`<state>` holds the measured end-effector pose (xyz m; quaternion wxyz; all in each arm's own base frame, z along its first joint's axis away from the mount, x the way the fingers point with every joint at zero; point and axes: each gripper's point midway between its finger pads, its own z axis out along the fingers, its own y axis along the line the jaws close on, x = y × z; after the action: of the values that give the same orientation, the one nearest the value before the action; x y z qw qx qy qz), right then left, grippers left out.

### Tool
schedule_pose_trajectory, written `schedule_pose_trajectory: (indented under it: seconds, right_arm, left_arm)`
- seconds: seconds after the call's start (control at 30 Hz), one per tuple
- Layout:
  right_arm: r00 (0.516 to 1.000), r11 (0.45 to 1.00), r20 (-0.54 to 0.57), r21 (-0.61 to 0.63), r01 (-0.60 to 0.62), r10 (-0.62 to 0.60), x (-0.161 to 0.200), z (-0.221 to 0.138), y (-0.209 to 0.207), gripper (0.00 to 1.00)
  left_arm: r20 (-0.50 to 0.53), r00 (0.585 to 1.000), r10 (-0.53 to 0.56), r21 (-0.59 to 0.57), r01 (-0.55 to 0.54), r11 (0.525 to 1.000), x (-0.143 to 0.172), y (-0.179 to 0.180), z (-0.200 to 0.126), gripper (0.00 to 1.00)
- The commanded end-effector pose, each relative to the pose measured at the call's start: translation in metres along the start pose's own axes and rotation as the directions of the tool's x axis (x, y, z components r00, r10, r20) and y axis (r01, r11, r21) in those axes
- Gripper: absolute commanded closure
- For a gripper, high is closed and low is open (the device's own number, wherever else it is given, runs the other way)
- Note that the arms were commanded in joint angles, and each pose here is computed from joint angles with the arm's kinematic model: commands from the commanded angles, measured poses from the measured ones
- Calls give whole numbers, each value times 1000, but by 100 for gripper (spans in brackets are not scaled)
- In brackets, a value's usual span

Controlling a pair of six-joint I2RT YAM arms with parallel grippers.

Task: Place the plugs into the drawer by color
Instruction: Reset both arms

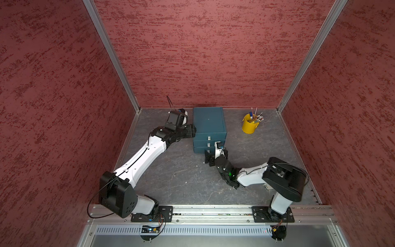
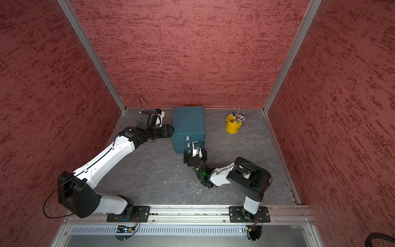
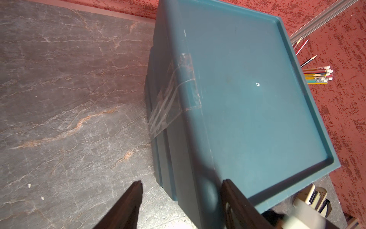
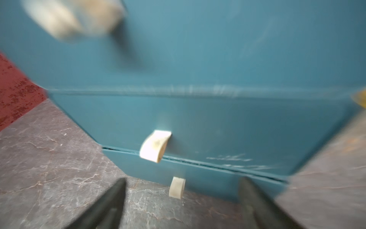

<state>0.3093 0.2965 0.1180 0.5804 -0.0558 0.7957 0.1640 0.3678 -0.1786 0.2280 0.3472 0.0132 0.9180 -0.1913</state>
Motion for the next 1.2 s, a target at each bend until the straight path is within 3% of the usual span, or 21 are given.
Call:
schedule_pose_trajectory:
  seconds: [0.0, 0.1, 0.27, 0.37, 0.43, 0.5, 0.6, 0.67, 0.73, 0.8, 0.9, 1.0, 1.17]
  right_arm:
    - [988, 990, -54, 11, 144, -143, -1, -41, 3, 2]
    - [978, 983, -97, 8, 185, -183, -13, -76, 1, 1]
    - [980, 993, -156, -23, 120, -122, -49, -123, -20, 2]
    - [986, 993, -121, -11, 115, -116, -81, -149, -37, 2]
    - [991, 992, -79, 56, 114, -109, -106, -162, -55, 2]
    - [986, 979, -41, 117, 167, -163, -130, -174, -70, 2]
    - [974, 924, 27, 323, 206, -226, -145, -186, -109, 2]
    - [960, 874, 140, 462, 153, -242, -160, -195, -130, 2]
    - [943, 860, 217, 497, 118, -254, -173, -195, -144, 2]
    - [951, 859, 256, 512, 19, -174, -176, -193, -170, 2]
    - [982, 825, 181, 562, -55, -58, -163, -180, -212, 2]
    - [992, 777, 114, 619, -118, 61, -140, -158, -253, 2]
    - [988, 638, 68, 757, -142, 138, -93, -136, -314, 2]
  left_arm:
    - [-73, 997, 1, -96, -8, 995, 13, 23, -4, 33]
    - [-47, 999, -13, -107, 8, 994, 1, 23, -12, 33]
    - [37, 999, -39, -126, 44, 991, -24, 23, -37, 27]
    - [109, 993, -46, -132, 60, 989, -45, 21, -62, 19]
    - [169, 985, -40, -117, 60, 991, -58, 15, -83, 0]
    - [245, 969, -29, -103, 56, 993, -72, 11, -107, 0]
    - [369, 929, -18, -144, 76, 987, -85, 20, -138, 0]
    - [453, 891, 22, -166, 60, 984, -92, 25, -157, 0]
    - [533, 841, 91, -184, 10, 983, -96, 26, -169, 0]
    - [602, 784, 151, -253, 7, 968, -99, 39, -176, 0]
    - [610, 761, 220, -373, 30, 927, -98, 65, -169, 0]
    - [551, 793, 259, -482, 50, 875, -86, 102, -134, 0]
    - [583, 784, 211, -552, 192, 811, -56, 183, -92, 0]
